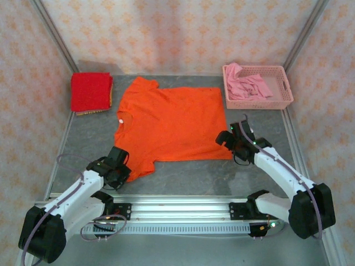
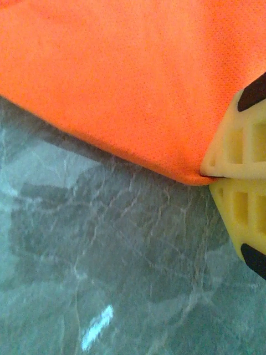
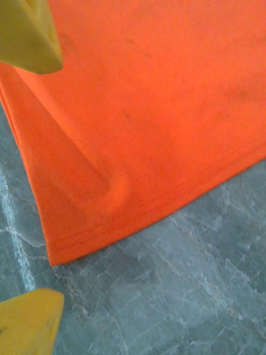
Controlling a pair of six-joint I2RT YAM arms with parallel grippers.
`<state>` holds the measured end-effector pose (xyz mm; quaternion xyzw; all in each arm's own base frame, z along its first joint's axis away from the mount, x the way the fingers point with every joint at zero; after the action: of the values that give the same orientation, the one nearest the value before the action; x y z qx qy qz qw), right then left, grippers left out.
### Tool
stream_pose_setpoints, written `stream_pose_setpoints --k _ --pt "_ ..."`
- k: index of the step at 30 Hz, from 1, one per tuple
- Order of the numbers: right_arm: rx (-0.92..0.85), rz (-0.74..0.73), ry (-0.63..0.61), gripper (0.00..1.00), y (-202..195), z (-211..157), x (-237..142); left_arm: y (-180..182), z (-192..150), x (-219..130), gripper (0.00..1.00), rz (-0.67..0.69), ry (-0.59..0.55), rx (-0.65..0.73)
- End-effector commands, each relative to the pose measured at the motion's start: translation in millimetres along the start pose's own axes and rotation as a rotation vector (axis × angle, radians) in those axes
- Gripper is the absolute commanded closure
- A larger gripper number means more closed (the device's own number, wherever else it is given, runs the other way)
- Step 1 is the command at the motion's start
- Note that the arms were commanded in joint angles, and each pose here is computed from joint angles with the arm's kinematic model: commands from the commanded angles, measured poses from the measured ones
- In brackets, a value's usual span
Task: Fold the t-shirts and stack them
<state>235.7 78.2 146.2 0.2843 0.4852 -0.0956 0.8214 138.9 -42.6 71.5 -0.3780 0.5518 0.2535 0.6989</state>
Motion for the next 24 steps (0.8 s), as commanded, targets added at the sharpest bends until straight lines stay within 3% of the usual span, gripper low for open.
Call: stream_pose_setpoints --k 1,4,10,15,24 --pt "0.053 -0.037 0.007 0.06 -13.3 -6.0 9.5 -13.1 5.2 -6.7 1.00 -0.055 -0.021 -0.003" --pt "0.107 -0.029 0.039 0.27 -18.3 -10.6 20.4 -16.7 5.7 -8.7 1.00 -0.066 -0.018 -0.003" --pt "0.147 -0.075 0.063 0.36 -28.4 -15.8 37.4 -19.5 6.5 -10.0 1.00 -0.064 -0.016 0.004" --pt "0.164 -0.099 0.081 0.51 -31.6 -16.2 47.1 -22.1 6.5 -10.9 1.00 -0.065 -0.009 0.016" --pt "0.196 -0.167 0.123 0.56 -44.1 -26.8 54.0 -22.8 7.8 -13.7 1.00 -0.051 -0.013 0.025"
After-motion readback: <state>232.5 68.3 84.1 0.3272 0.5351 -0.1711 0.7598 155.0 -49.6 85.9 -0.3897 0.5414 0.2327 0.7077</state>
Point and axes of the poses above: each hand's point on the last joint's axis, 136 mm out from that joint toward the fingers, its own x axis out along the fingers, its own y axis along the line the jaws close on, z = x × y, the point moved 6 cm from there along -x, back along the fingers, and after that the axes turned 2 degrees about x, right-handed, at the moved point
